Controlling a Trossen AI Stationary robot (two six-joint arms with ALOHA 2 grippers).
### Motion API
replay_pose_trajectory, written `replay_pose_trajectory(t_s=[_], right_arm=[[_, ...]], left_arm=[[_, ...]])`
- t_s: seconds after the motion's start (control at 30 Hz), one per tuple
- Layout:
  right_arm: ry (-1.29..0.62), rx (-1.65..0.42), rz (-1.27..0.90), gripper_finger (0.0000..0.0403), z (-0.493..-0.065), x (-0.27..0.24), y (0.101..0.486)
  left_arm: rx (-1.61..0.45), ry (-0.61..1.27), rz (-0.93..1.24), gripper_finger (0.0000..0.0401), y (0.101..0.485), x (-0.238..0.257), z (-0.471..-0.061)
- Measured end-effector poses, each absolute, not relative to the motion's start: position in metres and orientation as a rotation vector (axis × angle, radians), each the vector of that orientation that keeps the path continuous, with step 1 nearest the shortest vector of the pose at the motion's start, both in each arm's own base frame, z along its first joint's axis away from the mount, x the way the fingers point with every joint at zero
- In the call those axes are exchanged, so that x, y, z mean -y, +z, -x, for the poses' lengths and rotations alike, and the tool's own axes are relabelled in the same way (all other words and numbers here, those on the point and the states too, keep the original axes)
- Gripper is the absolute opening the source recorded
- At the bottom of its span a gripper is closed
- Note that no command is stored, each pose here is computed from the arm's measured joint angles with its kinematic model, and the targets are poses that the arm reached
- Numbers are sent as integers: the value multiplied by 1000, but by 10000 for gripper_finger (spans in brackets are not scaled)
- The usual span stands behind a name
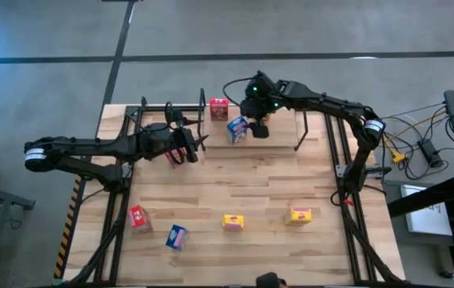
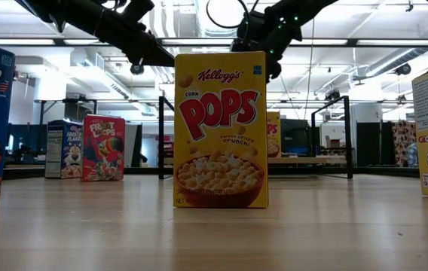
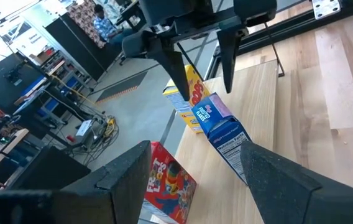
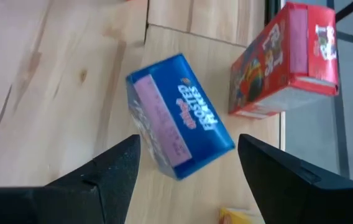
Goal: Stack cereal on shelf
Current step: Put the right blue cereal box on the shelf
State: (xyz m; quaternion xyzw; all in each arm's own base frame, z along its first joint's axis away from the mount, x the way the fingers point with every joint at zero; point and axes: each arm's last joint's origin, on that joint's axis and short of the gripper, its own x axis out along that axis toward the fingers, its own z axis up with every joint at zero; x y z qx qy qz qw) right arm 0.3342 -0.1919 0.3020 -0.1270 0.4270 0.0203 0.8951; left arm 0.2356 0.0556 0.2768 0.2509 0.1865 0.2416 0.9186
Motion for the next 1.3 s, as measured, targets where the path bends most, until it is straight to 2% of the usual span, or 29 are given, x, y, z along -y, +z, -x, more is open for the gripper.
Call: replay_pose_trajectory(t_s=[0.2, 0.67, 1.0, 1.3], right_arm=[[45, -844, 262, 261, -337, 193, 303], [92, -853, 224, 260, -353, 198, 279], [63, -836, 243, 251, -348, 196, 293], [41, -828, 192, 287, -349, 196, 300]], left_arm=[[-383, 497, -516, 231, 277, -56, -236], [-383, 496, -516, 231, 277, -56, -236], [-383, 496, -516, 231, 277, -56, -236], [-389, 493, -521, 231, 275, -56, -237]])
